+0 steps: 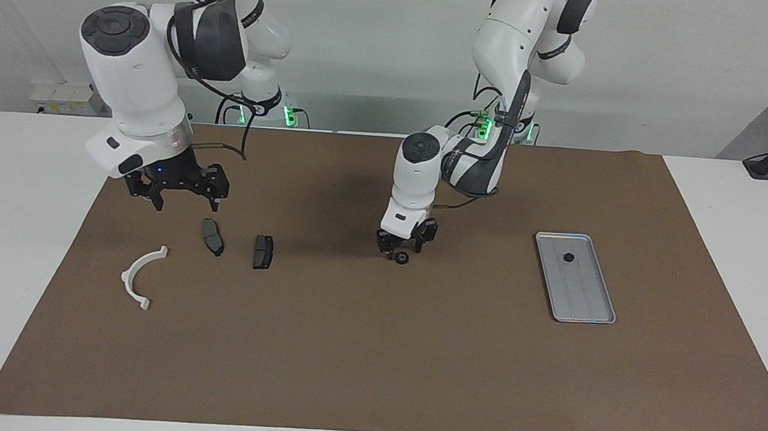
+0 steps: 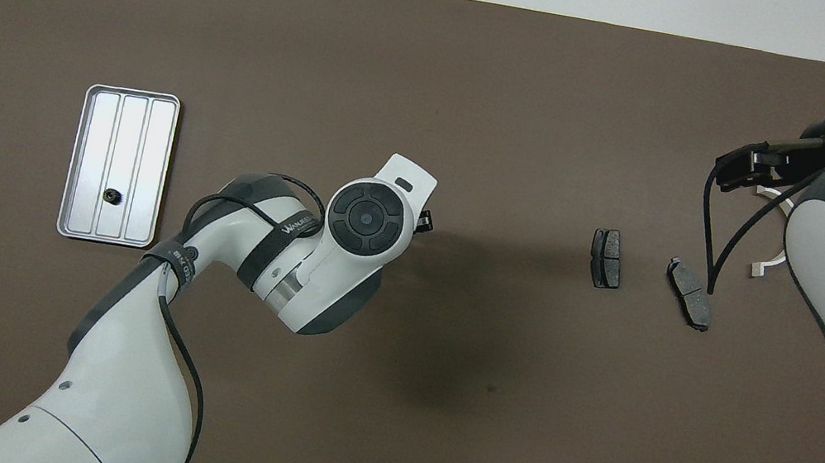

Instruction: Pick bearing gear from pile to tray

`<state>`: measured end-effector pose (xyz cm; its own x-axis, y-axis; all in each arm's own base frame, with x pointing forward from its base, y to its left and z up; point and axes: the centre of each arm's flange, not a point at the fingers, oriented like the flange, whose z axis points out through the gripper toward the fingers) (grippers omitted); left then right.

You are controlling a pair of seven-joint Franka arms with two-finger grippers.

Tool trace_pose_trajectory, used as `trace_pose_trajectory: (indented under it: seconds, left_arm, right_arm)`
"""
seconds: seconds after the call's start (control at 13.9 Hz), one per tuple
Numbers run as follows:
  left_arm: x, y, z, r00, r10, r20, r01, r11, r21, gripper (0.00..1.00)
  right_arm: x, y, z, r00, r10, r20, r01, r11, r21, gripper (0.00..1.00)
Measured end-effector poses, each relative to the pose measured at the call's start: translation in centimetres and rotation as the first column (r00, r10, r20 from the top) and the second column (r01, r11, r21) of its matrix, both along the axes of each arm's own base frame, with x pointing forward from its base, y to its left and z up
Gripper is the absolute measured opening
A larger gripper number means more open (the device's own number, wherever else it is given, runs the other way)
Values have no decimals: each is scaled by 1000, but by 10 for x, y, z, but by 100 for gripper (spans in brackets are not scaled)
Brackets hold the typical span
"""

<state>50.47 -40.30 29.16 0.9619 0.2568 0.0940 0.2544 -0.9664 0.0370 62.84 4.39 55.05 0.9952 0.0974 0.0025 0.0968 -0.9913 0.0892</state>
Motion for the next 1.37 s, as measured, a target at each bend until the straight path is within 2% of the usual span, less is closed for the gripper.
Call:
trace_pose_trajectory:
  seconds: [0.43,0.5,0.72,0.94,1.37]
  left_arm:
    - [4,3,1,1000,-12,24,12,1000,8,78]
    - [4,3,1,1000,-13,26,12,1000,8,75]
    - [5,3,2,999,-13,30,13,1000,6,81]
    - [4,1,3,999,-16,30,16,1000,5,80]
    - [10,-7,-3,1000,-22,1,22,999,37,80]
  right_arm:
    - [-1,-1,1,1000,-9,-4,9,999,39,100]
    - [-2,-1,4,1000,-9,1,9,999,40,100]
    - [-8,3,19,1000,-12,24,11,1000,29,100]
    - [-14,13,33,999,-35,39,32,997,68,100]
    - [-34,10,61,995,-59,77,54,996,67,100]
